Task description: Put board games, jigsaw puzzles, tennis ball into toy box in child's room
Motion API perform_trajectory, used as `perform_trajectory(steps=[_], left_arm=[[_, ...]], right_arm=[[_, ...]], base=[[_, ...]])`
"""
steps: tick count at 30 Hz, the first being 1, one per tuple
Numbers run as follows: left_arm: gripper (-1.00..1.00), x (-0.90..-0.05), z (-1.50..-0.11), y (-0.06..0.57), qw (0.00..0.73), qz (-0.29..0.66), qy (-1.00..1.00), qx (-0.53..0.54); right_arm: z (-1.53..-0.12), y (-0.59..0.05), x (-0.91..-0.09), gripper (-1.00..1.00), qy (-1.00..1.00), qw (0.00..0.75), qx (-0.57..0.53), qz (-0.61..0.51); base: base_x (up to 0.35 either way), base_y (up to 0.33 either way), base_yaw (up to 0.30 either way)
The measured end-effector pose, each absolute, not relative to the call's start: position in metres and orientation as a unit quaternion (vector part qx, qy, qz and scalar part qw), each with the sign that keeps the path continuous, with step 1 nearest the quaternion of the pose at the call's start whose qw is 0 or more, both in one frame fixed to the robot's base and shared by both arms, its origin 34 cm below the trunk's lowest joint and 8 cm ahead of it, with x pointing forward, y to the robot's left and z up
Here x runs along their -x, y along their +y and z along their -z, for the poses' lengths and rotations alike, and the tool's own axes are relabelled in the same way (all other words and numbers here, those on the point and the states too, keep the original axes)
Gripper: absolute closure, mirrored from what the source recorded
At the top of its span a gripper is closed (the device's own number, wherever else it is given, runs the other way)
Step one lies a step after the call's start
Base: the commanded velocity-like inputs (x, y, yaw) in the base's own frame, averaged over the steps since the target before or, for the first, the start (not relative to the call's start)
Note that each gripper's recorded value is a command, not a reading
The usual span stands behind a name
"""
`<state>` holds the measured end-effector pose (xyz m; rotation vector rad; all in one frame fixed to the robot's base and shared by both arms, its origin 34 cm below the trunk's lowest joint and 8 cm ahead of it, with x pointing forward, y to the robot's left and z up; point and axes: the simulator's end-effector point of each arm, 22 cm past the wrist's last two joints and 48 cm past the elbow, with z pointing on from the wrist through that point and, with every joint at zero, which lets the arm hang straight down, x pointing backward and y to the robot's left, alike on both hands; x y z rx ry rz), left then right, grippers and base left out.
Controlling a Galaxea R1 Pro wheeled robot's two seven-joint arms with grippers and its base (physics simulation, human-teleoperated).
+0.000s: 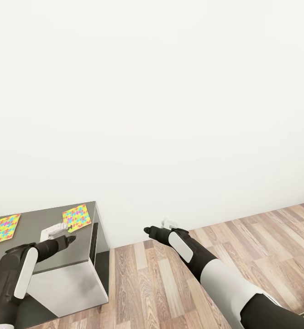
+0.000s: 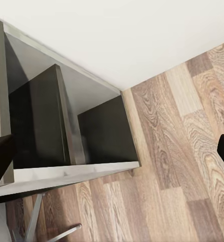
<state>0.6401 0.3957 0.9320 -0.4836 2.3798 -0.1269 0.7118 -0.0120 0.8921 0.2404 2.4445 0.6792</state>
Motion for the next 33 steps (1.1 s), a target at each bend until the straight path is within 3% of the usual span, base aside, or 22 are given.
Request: perform_trajectory(steps=[14,33], left_arm=[[-1.00,-0.620,-0.893,0.421,0.301,0.084,0.930,0.195],[-1.00,-0.632,-0.898,0.434,0.338,0.073,0.919,0.191]], right_arm=[[-0.892,-0.012,-0.712,-1.00,0.917,0.292,-0.091,-0.255],[-0.893,-0.013,-0.712,-1.00,0.917,0.293,-0.091,-0.256]], base=[[0.000,0.000,0.000],[0.000,0.000,0.000]])
